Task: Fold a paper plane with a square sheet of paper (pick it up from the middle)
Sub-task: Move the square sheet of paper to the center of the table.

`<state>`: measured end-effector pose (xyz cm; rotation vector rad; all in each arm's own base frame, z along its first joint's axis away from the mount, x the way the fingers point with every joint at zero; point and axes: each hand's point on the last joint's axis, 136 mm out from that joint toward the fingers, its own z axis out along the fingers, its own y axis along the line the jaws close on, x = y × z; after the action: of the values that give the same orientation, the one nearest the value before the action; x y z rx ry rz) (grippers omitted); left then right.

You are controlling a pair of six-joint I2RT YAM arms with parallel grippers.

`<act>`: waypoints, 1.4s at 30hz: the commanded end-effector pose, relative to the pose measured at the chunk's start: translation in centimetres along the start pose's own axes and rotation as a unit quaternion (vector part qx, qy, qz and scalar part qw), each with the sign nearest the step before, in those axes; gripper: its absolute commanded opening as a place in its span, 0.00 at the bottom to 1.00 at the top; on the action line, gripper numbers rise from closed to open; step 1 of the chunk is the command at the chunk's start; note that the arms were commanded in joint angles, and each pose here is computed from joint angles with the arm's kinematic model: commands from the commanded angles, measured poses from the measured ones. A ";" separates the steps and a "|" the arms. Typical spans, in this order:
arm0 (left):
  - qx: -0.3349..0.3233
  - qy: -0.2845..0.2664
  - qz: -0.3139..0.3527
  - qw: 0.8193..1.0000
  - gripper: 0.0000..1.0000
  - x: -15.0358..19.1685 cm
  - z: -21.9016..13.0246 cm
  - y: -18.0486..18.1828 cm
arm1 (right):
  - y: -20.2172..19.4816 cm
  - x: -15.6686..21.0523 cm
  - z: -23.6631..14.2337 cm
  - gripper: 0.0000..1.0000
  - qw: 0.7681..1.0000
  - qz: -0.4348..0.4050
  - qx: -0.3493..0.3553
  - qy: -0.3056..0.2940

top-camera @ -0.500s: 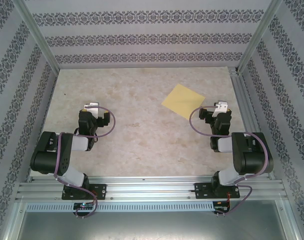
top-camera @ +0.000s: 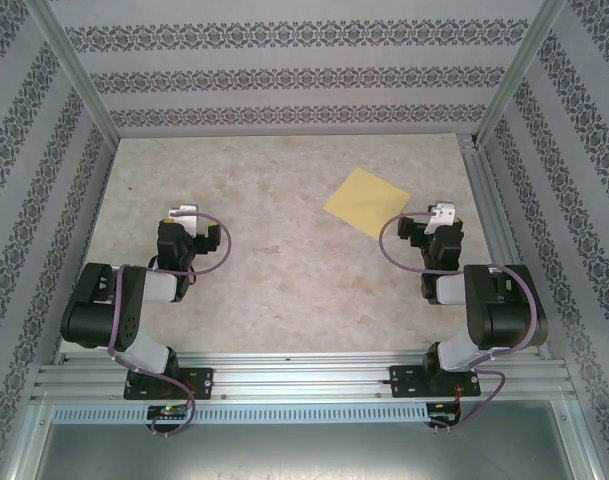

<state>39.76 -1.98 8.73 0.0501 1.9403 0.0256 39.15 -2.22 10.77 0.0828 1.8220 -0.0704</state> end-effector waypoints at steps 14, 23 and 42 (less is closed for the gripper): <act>-0.022 -0.025 -0.019 0.999 1.00 -4.2 -1.5 1.3 | 0.2 -4.2 0.4 0.98 0.999 0.019 0.005 0.051; -0.034 0.009 -0.195 0.980 1.00 -8.0 -4.2 2.5 | 7.6 -8.0 1.5 0.98 0.932 0.258 -0.156 0.202; 0.165 0.160 -0.282 0.931 1.00 -5.6 -4.4 -5.6 | 23.7 2.7 10.9 0.98 0.854 0.220 -0.174 0.439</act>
<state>38.10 -7.13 14.20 -0.3271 2.1909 -0.6592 51.47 20.50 6.37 0.2641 2.5845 0.7947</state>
